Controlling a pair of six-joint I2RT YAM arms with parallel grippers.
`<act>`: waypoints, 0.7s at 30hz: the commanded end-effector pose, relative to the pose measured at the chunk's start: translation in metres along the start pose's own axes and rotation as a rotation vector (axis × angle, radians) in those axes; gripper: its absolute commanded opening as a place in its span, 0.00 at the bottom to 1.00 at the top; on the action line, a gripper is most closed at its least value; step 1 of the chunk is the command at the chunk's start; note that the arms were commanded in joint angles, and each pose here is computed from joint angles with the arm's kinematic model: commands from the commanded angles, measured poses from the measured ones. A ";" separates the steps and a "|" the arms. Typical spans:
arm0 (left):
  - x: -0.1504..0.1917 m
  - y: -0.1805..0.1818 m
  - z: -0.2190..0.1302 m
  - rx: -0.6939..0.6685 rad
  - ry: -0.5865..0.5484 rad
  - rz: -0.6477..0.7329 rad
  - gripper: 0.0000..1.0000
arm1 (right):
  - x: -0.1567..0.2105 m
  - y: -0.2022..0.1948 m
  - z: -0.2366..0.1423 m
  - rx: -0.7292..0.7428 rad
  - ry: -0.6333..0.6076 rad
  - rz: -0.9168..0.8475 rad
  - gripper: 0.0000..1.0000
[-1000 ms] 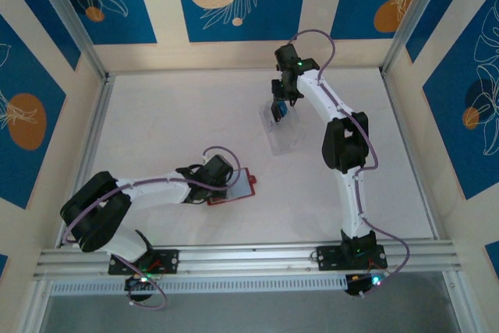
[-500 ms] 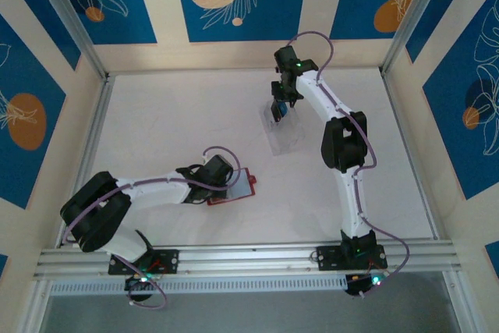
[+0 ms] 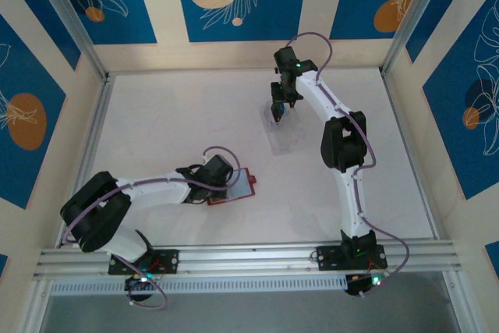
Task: Put the credit cards into the card holder
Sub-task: Pick up the credit card from the storage box.
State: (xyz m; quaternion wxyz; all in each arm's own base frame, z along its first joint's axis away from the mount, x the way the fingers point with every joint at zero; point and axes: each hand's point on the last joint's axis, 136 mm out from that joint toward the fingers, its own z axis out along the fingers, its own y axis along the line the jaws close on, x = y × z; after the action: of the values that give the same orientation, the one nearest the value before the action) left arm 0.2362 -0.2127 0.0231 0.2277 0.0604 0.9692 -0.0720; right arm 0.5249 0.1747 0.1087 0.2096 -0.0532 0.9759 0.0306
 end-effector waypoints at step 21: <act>0.032 0.023 -0.018 -0.067 0.111 0.046 0.17 | -0.005 0.042 -0.124 -0.074 -0.208 -0.063 0.00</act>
State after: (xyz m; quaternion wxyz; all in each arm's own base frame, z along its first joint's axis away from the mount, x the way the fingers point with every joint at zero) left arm 0.2186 -0.1978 0.0282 0.2020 0.0663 0.9753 -0.0597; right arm 0.4866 0.1980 0.2108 0.2947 -0.0816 0.9506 0.0535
